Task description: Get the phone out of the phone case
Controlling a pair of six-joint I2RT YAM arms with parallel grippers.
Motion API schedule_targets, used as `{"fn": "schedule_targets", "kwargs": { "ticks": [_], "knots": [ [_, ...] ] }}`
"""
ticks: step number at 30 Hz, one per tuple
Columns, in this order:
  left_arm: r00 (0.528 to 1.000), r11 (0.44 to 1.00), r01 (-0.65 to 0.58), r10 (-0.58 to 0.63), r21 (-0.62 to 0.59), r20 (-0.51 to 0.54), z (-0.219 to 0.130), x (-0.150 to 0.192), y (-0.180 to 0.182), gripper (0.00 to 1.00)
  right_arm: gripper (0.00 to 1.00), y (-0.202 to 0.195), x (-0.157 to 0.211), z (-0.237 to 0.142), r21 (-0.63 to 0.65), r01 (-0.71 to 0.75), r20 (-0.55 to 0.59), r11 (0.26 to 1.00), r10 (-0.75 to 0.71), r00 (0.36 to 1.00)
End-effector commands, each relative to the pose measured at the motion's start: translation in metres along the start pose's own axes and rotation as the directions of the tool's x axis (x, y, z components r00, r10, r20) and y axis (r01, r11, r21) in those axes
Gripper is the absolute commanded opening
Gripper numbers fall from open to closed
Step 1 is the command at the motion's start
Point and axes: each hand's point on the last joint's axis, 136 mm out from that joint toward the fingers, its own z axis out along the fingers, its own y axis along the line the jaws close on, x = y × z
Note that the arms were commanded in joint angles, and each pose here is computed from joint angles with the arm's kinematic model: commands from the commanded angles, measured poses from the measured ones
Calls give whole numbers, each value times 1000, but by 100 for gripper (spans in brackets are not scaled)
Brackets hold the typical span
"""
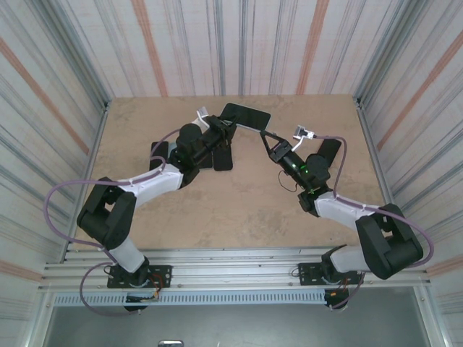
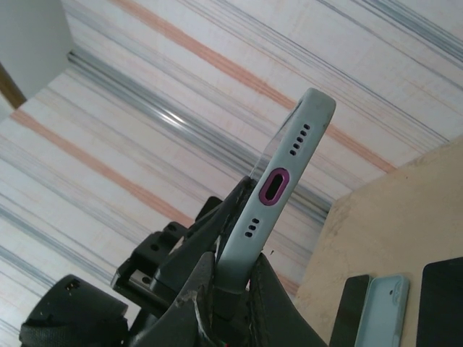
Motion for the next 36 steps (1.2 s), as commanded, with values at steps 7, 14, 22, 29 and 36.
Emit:
{"fn": "schedule_targets", "kwargs": {
  "ticks": [7, 14, 22, 29, 36],
  "knots": [
    [997, 939, -16, 42, 345, -68, -26, 21, -136, 0, 15, -57, 15, -12, 205, 68, -102, 976, -48, 994],
    [995, 948, -58, 81, 312, -59, -26, 19, -132, 0, 18, -44, 7, -9, 164, 100, -129, 981, -79, 989],
    [976, 956, -208, 215, 204, -12, -33, 1, -124, 0, 46, 13, 1, -3, -73, 133, -207, 988, -145, 967],
    [957, 945, -288, 291, 154, 5, -36, -12, -119, 0, 53, 47, -6, 1, -191, 29, -238, 981, -75, 968],
    [951, 941, -301, 308, 157, -22, -31, -9, -117, 0, 51, 63, -6, 14, -217, -86, -290, 972, 20, 957]
  ]
}}
